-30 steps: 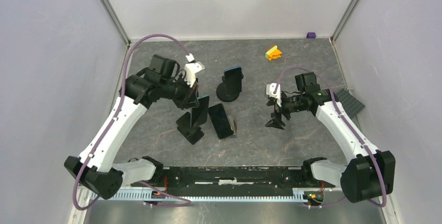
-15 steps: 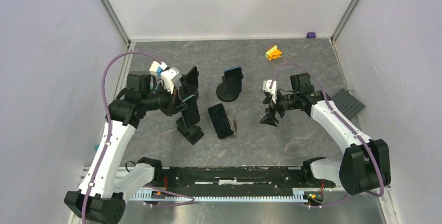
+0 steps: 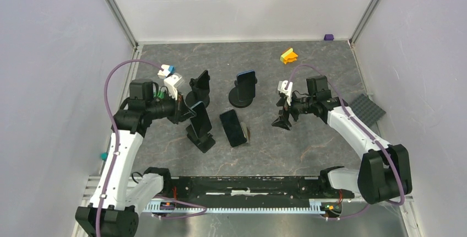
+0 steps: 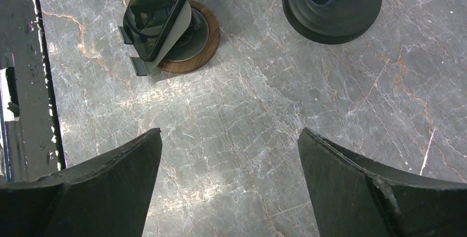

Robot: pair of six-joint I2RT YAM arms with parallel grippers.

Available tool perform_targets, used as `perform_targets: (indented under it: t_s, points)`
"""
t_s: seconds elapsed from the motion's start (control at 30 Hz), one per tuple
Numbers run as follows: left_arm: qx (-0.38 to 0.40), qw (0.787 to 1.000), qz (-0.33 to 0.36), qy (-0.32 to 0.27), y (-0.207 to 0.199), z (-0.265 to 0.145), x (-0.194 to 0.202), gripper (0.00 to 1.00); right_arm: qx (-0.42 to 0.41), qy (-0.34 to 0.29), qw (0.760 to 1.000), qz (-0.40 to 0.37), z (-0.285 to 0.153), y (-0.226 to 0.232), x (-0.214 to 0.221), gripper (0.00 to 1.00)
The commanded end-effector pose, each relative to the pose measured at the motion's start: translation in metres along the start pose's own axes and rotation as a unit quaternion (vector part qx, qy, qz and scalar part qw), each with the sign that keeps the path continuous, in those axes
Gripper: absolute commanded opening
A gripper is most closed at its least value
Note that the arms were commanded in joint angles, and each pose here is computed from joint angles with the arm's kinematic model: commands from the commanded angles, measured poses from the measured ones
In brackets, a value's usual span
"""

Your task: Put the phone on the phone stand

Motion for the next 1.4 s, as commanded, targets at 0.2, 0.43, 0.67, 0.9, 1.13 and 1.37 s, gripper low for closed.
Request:
perform_targets:
  t_s: [0.2, 0.43, 0.67, 0.9, 1.13, 1.37]
  points:
    - [0.048, 0.998, 0.024, -0.013, 0.003, -0.007, 0.012, 0.02, 0.014, 0.007, 1.0, 0.002, 0.009, -0.004, 0.003, 0.97]
    - [0.036, 0.998, 0.039, -0.02, 0.005, -0.013, 0.013, 0.02, 0.009, 0.01, 1.0, 0.007, 0.012, -0.003, 0.007, 0.97]
    - [0.028, 0.998, 0.05, -0.028, 0.012, -0.011, 0.012, 0.02, 0.008, 0.012, 1.0, 0.006, 0.012, 0.0, 0.009, 0.98]
    - [0.04, 0.998, 0.05, -0.027, 0.015, -0.007, 0.017, 0.02, 0.008, 0.015, 1.0, 0.008, 0.012, 0.001, 0.01, 0.97]
    - [0.045, 0.997, 0.054, -0.033, 0.018, -0.005, 0.016, 0.02, 0.005, 0.016, 1.0, 0.01, 0.014, 0.001, 0.011, 0.97]
    - [0.033, 0.997, 0.063, -0.034, 0.026, -0.002, 0.019, 0.02, 0.006, 0.017, 1.0, 0.008, 0.015, 0.0, 0.011, 0.97]
Point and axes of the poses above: each gripper's point midway between its finger pads, its own z axis out along the fingers, its own y axis along the line the jaws close on, x = y × z, the point moved 6 cm from there along -z, back along the fingers, and after that the axes turned 14 degrees about -z, right-handed, at the moved point
